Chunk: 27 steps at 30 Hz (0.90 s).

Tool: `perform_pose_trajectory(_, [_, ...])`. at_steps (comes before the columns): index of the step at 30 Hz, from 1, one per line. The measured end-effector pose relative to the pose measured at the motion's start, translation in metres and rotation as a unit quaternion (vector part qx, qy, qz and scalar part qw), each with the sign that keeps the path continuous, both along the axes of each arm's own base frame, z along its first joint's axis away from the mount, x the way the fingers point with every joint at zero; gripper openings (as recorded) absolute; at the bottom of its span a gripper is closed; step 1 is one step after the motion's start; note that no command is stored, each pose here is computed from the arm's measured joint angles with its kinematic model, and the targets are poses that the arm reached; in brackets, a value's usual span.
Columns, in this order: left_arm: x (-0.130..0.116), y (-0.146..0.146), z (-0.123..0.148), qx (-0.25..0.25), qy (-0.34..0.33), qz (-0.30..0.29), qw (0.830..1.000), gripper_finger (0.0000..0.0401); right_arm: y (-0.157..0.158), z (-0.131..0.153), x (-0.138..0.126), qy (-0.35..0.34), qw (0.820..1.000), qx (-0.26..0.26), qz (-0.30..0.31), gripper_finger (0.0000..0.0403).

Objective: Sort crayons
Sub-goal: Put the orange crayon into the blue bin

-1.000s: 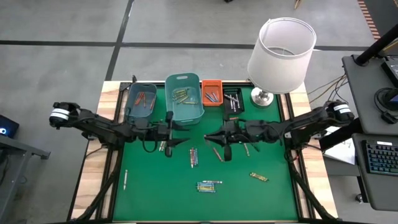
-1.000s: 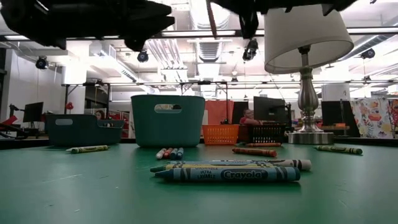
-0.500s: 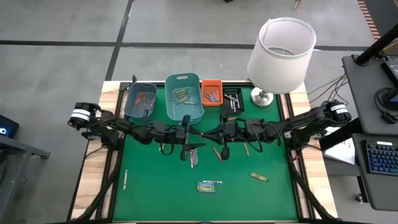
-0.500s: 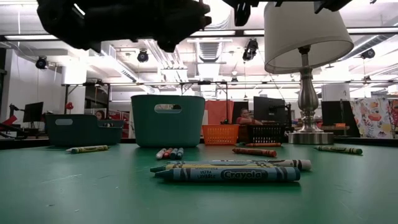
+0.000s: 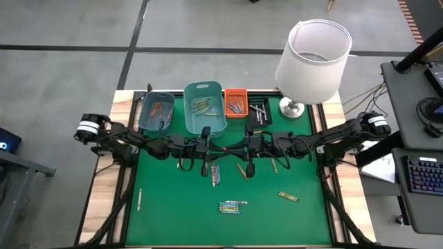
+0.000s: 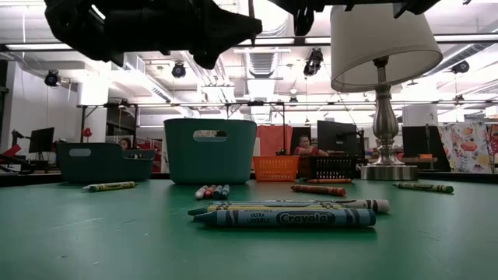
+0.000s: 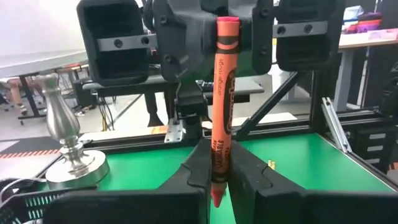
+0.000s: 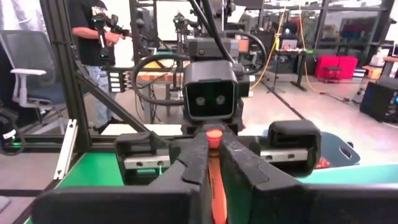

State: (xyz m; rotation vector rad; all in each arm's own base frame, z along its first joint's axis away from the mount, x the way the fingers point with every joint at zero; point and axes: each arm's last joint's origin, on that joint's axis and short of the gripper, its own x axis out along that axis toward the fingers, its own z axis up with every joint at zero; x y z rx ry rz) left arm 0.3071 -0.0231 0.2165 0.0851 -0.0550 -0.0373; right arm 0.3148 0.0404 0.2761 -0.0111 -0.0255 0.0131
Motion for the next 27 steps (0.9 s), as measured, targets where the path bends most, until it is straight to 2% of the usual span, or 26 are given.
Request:
perform_pose_trajectory(5, [-0.004, 0.003, 0.003, 0.001, 0.024, 0.014, 1.000, 0.0017, -0.001, 0.000, -0.001, 0.004, 1.000, 0.007, -0.022, 0.0088])
perform_pose_trajectory(9, [-0.014, 0.008, 0.006, 0.002, 0.078, 0.074, 0.994, 0.0005, -0.005, 0.004, -0.006, 0.014, 0.997, 0.006, -0.082, 0.0128])
perform_pose_trajectory(12, [-0.028, 0.017, 0.006, -0.008, 0.146, 0.141, 0.979, 0.0003, -0.009, 0.006, -0.011, 0.028, 0.992, 0.008, -0.124, 0.0148])
perform_pose_trajectory(14, [-0.042, 0.026, 0.009, -0.018, 0.185, 0.198, 0.962, 0.0003, -0.010, 0.008, -0.015, 0.035, 0.989, 0.015, -0.142, 0.0157])
perform_pose_trajectory(16, [-0.058, 0.037, 0.012, -0.034, 0.225, 0.271, 0.935, 0.0003, -0.011, 0.008, -0.017, 0.043, 0.987, 0.017, -0.153, 0.0161])
perform_pose_trajectory(17, [-0.067, 0.045, 0.013, -0.045, 0.247, 0.313, 0.916, 0.0003, -0.011, 0.007, -0.017, 0.046, 0.987, 0.019, -0.156, 0.0163])
perform_pose_trajectory(20, [-0.095, 0.071, 0.021, -0.082, 0.302, 0.434, 0.845, 0.0003, -0.011, 0.007, -0.017, 0.048, 0.986, 0.021, -0.158, 0.0164])
perform_pose_trajectory(22, [-0.114, 0.089, 0.026, -0.116, 0.332, 0.492, 0.796, 0.0003, -0.011, 0.007, -0.017, 0.048, 0.986, 0.022, -0.159, 0.0164])
perform_pose_trajectory(25, [-0.136, 0.115, 0.029, -0.166, 0.372, 0.548, 0.730, 0.0003, -0.011, 0.006, -0.017, 0.049, 0.986, 0.021, -0.159, 0.0164])
perform_pose_trajectory(27, [-0.147, 0.132, 0.027, -0.202, 0.400, 0.560, 0.697, 0.0003, -0.011, 0.006, -0.017, 0.050, 0.986, 0.021, -0.160, 0.0164])
